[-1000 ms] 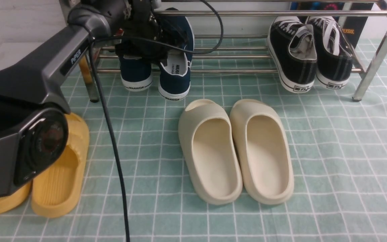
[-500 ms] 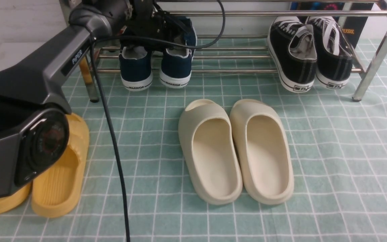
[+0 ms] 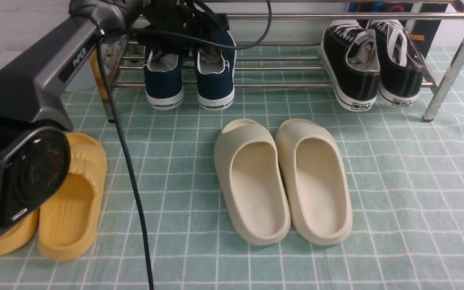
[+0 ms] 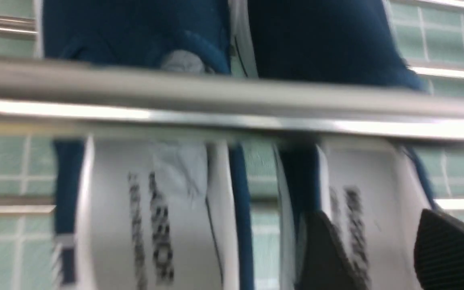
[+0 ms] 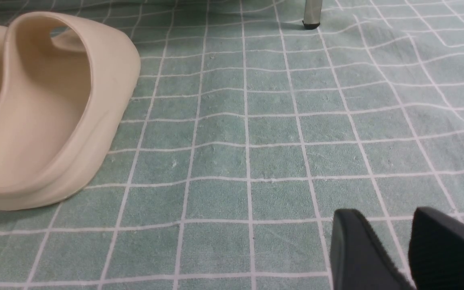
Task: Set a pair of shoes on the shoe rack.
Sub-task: Use the left arm to put a shoe into the shoe rack
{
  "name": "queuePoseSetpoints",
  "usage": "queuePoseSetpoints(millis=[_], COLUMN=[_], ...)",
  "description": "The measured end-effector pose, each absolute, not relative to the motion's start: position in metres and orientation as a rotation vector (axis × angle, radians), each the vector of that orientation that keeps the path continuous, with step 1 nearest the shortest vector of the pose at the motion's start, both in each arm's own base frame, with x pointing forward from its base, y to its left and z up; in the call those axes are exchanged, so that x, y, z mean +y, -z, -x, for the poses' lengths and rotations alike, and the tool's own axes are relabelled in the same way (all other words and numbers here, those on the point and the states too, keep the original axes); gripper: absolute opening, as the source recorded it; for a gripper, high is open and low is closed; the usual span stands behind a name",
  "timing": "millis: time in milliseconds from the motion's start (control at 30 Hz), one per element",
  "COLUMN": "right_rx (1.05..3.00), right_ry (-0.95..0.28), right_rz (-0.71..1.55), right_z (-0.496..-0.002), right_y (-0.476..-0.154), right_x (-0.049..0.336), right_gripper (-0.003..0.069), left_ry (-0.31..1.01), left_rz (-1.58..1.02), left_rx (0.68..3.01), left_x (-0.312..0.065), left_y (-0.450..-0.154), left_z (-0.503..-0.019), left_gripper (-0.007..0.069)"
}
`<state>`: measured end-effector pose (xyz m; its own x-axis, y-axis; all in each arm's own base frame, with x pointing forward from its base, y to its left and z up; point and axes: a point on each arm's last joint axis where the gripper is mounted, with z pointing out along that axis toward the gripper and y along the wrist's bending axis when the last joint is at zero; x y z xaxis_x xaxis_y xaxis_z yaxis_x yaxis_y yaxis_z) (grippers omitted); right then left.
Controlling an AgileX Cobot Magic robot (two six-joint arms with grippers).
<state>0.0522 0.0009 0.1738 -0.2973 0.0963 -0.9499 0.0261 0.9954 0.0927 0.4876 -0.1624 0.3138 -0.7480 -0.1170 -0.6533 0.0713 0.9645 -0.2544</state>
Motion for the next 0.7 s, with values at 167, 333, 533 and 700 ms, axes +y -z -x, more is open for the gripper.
queuePoseSetpoints(millis=[167, 333, 533, 700], right_rx=[1.872, 1.872, 1.872, 1.872], right_ry=[-0.069, -0.069, -0.069, -0.069], right_rz=[-0.088, -0.088, -0.088, -0.088], right_z=[-0.052, -0.052, -0.052, -0.052], right_y=[-0.174, -0.174, -0.174, -0.174], right_x=[0.001, 0.001, 0.001, 0.001], right_gripper=[0.0239, 0.0239, 0.0239, 0.0239], left_ry=[0.274, 0.252, 0.29, 0.376], left_rz=[-0.083, -0.119, -0.118, -0.165], left_rx=[2.517, 2.563, 2.548, 2.602], left_x=[-0.158, -0.158, -0.16, -0.169], left_y=[-0.332, -0.327, -0.328, -0.314], left_z=[-0.463, -0.461, -0.462, -0.458], left_gripper=[0.0153, -0.0014, -0.0013, -0.0013])
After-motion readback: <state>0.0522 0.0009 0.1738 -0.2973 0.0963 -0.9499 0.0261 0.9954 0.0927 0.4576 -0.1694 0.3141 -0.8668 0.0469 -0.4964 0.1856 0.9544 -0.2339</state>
